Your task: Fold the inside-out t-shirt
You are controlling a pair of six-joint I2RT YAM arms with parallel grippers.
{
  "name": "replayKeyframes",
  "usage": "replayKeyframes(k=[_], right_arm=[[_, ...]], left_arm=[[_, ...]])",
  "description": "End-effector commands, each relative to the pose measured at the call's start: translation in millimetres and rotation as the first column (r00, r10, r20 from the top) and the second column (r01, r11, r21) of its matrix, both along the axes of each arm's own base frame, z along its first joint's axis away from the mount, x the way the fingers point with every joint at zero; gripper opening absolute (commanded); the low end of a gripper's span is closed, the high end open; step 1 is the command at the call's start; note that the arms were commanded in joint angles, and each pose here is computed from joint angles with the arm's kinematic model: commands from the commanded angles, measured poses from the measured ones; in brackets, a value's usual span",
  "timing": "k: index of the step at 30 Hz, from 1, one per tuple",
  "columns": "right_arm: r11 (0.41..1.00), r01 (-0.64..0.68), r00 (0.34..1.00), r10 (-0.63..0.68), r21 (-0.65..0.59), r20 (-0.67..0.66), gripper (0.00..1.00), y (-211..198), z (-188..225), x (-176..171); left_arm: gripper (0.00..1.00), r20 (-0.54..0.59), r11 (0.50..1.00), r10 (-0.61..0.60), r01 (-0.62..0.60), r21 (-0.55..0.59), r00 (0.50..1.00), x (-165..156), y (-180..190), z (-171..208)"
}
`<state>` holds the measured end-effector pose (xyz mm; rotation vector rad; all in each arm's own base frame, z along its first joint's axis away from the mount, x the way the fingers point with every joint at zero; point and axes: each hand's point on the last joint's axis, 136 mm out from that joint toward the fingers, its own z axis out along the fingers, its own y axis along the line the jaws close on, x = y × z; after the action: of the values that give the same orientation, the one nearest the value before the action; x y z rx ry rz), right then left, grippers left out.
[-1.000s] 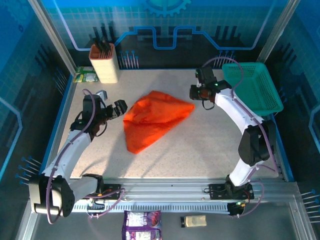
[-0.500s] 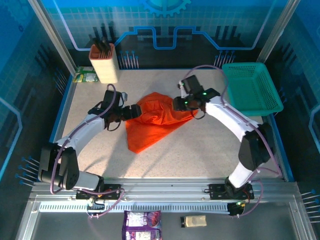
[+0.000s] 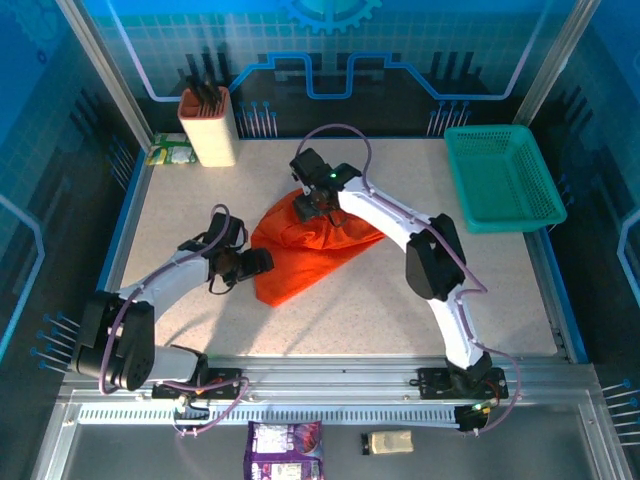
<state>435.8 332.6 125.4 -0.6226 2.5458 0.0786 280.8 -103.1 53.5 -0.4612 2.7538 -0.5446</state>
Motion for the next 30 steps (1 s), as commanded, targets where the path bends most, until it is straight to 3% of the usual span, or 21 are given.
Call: replayKeyframes(k=[1,6,8,11,13,17,21,25,30], right_arm=[[0.988,0.004,1.0,-0.006,-0.156,-0.008,0.61,-17,-19,5],[0.991,0.027,0.999,-0.032,-0.128,-0.043,0.49,-23,-28,11],[0.994,0.033,0.998,-0.039,-0.106,-0.057,0.32,-24,-29,13],[0.996,0.049,0.998,-0.05,-0.07,-0.026,0.0,-30,-10,20],[0.997,0.071,0.997,-0.07,-0.021,0.023,0.0,-39,19,31],[0.99,0.114,0.984,-0.125,0.086,0.129,0.0,-71,96,51],[0.966,0.168,0.939,-0.218,0.199,0.267,0.0,-126,194,61],[0.934,0.221,0.865,-0.32,0.28,0.385,0.0,-187,272,48],[0.909,0.298,0.794,-0.405,0.29,0.454,0.0,-245,304,5]], left_arm=[[0.75,-0.077,0.999,0.001,-0.003,-0.033,0.997,-10,-6,-12],[0.68,-0.128,0.999,0.005,-0.009,-0.032,0.992,-13,-7,-28],[0.54,-0.126,0.999,0.0,-0.005,-0.039,0.992,-10,-8,-29],[0.27,-0.072,0.999,-0.007,0.003,-0.046,0.997,4,-11,-18],[0.13,0.0,1.0,-0.003,0.003,-0.03,1.0,22,-10,1],[0.01,0.171,1.0,0.007,-0.011,0.023,0.985,63,5,63],[0.0,0.373,0.998,0.063,-0.066,-0.003,0.926,102,33,155],[0.0,0.552,0.993,0.091,-0.118,0.013,0.829,116,62,246],[0.0,0.658,0.985,0.091,-0.165,0.051,0.747,103,84,305]])
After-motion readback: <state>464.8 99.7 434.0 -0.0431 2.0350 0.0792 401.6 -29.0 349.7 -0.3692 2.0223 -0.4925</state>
